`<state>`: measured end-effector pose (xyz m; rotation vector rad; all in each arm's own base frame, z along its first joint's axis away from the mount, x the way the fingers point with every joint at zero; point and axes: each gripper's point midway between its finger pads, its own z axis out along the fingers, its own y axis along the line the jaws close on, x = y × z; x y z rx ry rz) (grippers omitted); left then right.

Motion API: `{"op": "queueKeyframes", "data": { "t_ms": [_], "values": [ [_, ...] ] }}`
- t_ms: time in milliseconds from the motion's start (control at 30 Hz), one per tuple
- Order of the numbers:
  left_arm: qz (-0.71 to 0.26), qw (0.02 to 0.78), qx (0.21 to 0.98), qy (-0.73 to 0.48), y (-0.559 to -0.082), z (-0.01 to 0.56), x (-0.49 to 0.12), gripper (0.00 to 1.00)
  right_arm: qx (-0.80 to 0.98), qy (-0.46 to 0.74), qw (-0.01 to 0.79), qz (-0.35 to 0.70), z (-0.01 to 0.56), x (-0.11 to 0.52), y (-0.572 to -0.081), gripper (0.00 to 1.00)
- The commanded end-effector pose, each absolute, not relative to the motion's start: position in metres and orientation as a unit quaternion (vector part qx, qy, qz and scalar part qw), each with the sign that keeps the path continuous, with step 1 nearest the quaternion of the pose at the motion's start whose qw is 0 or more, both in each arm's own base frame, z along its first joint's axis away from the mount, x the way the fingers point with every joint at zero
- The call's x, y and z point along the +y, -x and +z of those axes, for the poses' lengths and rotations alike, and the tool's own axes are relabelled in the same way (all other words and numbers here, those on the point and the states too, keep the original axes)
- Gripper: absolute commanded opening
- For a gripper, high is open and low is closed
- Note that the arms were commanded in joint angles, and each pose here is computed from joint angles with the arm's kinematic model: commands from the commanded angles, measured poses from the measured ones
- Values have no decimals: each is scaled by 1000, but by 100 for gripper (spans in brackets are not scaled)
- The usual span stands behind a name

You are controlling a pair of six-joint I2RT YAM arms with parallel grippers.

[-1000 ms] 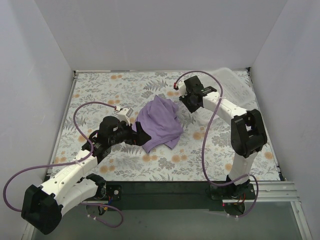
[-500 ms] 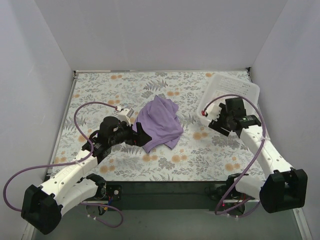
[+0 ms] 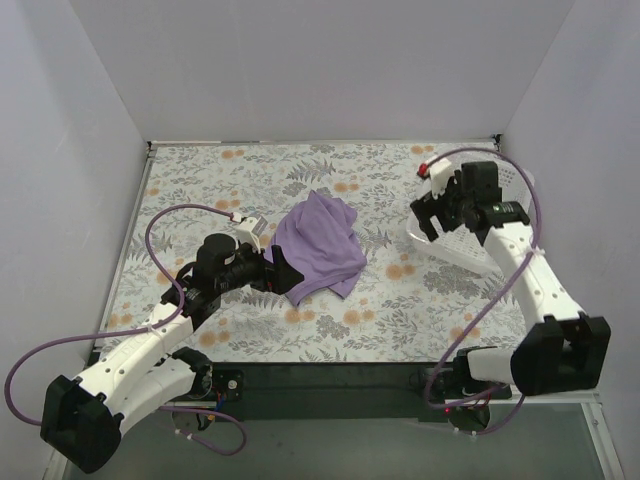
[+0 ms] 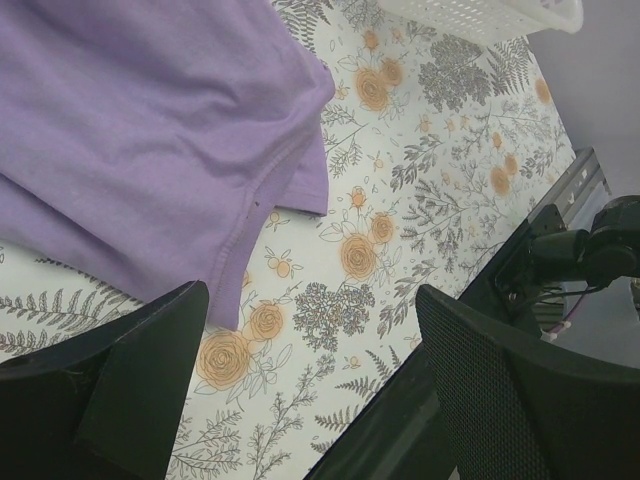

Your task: Fold and stack the t-shirts

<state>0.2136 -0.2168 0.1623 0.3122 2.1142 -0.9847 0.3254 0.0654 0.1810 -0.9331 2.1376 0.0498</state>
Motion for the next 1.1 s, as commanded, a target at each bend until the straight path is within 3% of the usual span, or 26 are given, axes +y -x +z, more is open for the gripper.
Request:
{"op": "queueKeyframes", "data": {
  "t_ms": [0,100,333,467,733,800,867,1067],
  "values": [
    [-396,410,811,-134,-217,186,-220,85,892,114,427,98,203,85,-387,95],
    [-394,413,811,-131,-218,186,-219,85,908,35,409,84,190,80,-423,95],
    [-392,406,815,-131,-218,182,-220,85,925,-13,378,26,146,65,-469,91],
    [-391,402,818,-131,-219,180,-221,86,933,19,357,30,124,70,-478,61],
    [-392,402,817,-131,-219,181,-221,86,939,66,336,12,108,65,-456,38],
    [-393,400,817,-132,-218,180,-222,85,939,89,333,1,106,62,-455,26],
    [-393,399,818,-133,-218,180,-222,85,937,107,332,-8,105,61,-456,21],
    [-393,396,819,-133,-218,178,-222,85,931,114,340,-63,108,42,-481,20]
  ]
}}
